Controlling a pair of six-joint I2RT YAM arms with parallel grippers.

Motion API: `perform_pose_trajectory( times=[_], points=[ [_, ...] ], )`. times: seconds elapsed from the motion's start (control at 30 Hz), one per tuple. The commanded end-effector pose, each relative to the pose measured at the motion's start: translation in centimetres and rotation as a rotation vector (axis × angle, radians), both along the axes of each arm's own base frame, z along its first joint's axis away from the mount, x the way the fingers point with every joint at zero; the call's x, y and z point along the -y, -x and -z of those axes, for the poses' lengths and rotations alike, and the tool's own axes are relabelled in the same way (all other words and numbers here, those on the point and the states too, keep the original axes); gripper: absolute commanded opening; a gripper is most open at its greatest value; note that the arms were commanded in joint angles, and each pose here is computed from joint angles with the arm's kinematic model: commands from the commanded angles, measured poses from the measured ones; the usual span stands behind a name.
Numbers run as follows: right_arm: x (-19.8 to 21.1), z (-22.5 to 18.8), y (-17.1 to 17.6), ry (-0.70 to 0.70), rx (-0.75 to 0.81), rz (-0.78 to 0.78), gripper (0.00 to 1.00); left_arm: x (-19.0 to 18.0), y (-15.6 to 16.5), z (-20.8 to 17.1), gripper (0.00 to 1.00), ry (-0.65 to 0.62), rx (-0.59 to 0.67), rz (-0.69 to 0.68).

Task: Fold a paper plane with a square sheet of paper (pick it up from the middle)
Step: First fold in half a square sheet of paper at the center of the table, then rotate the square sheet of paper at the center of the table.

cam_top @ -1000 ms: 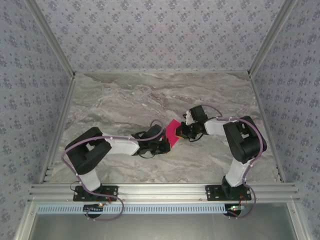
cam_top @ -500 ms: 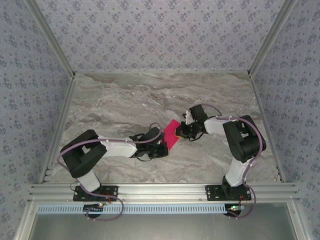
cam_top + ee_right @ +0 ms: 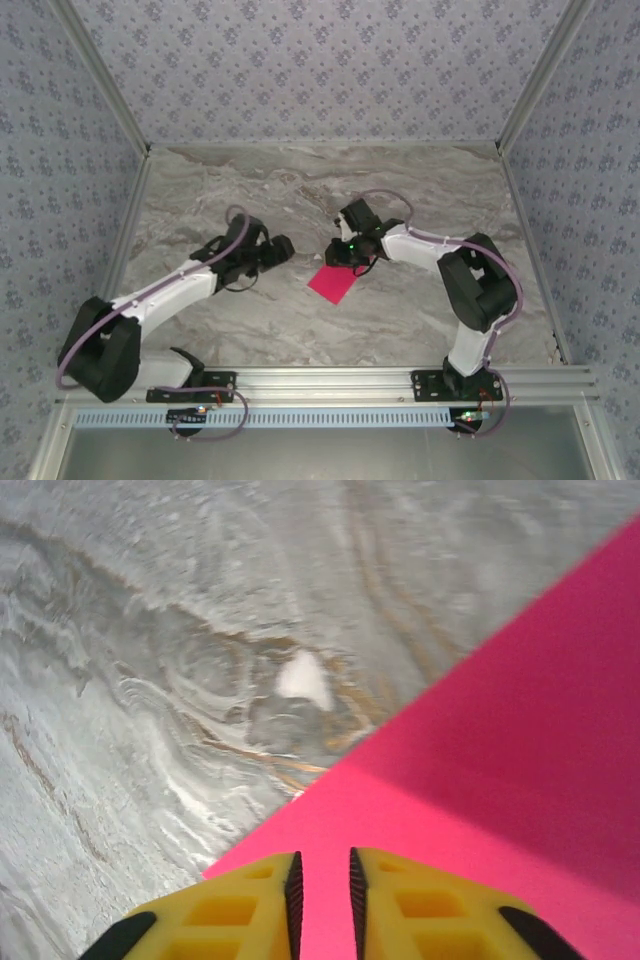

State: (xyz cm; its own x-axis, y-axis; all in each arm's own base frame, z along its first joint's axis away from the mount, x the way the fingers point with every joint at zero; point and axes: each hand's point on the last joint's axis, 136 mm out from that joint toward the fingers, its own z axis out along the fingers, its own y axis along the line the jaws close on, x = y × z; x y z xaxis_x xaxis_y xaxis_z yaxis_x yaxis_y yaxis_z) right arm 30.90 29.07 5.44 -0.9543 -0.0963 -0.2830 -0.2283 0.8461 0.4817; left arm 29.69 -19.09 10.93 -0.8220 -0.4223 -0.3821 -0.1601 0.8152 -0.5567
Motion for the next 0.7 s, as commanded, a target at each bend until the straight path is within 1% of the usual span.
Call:
perform_pose_trajectory(
  times=[0.0, 0.07, 0.17, 0.33, 0.43, 0.5, 0.53, 0.6, 0.67],
  points=[
    [-0.1, 1.8, 0.5, 0.128, -0.021, -0.001, 0.25, -4.3, 0.9, 1.2, 0.87, -0.106, -0.052, -0.102],
    [-0.8, 2.6, 1.1, 0.153, -0.03, -0.026, 0.25, -5.5, 1.0, 1.3, 0.93, -0.12, -0.055, -0.122],
    [-2.1, 2.5, 1.3, 0.168, -0.02, -0.059, 0.25, -6.4, 1.3, 1.5, 0.99, -0.131, -0.063, -0.131],
    [-2.4, 3.8, 3.5, 0.225, -0.042, -0.152, 0.25, -6.5, 1.6, 1.8, 0.99, -0.108, -0.041, -0.111],
    [-2.4, 4.9, 6.1, 0.263, -0.074, -0.267, 0.24, -6.2, 1.7, 1.4, 0.99, -0.091, -0.03, -0.089],
    [-2.4, 5.0, 8.2, 0.271, -0.082, -0.387, 0.22, -5.3, 1.6, 1.0, 0.99, -0.062, -0.024, -0.043],
    [-1.2, 5.8, 9.7, 0.302, -0.097, -0.44, 0.21, -4.9, 1.6, 0.8, 0.99, -0.054, -0.021, -0.02],
    [-0.1, 5.1, 10.8, 0.31, -0.056, -0.509, 0.2, -4.7, 1.7, 0.7, 0.99, -0.053, -0.027, -0.005],
    [0.3, 3.5, 10.1, 0.275, -0.01, -0.509, 0.2, -4.8, 1.7, 0.8, 0.99, -0.058, -0.037, -0.002]
  ],
)
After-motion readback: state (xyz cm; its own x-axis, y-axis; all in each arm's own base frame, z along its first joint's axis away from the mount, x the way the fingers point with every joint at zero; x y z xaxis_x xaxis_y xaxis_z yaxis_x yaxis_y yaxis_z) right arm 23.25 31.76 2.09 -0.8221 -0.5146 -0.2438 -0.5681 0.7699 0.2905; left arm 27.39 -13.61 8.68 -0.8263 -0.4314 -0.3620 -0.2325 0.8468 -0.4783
